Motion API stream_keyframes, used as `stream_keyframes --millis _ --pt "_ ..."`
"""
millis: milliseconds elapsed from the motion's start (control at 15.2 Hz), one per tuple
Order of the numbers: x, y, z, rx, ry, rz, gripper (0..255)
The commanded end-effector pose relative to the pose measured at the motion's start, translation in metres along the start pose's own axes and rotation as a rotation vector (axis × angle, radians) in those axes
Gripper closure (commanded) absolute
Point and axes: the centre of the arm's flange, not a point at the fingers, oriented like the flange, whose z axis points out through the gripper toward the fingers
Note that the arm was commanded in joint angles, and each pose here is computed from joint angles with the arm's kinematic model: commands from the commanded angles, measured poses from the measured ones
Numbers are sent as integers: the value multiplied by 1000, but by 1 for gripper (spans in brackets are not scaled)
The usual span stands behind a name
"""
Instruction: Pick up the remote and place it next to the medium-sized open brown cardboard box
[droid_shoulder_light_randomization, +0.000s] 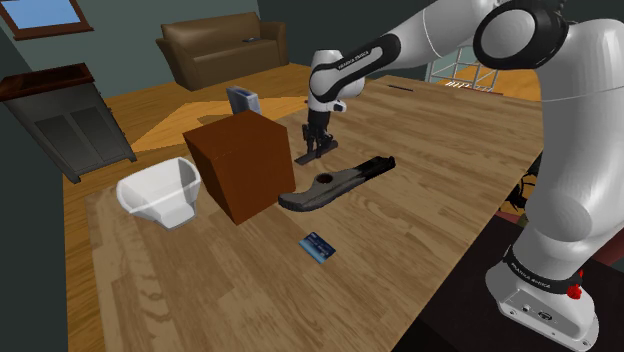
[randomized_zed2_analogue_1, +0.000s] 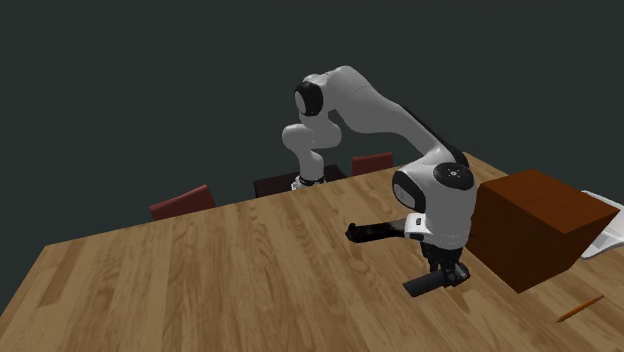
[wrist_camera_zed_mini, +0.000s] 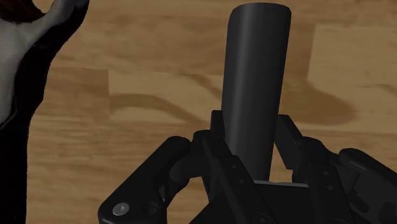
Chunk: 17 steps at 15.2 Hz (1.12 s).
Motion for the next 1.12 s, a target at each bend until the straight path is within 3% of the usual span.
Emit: stream_keyframes --millis 0,396,462,792,1056 --pt "0 0 4 1 0 0 255" --pt "0 0 4 1 0 0 255" --pt "0 0 4 1 0 0 0" --pt "0 0 4 1 0 0 0" --pt "0 0 -46 1 0 0 0"
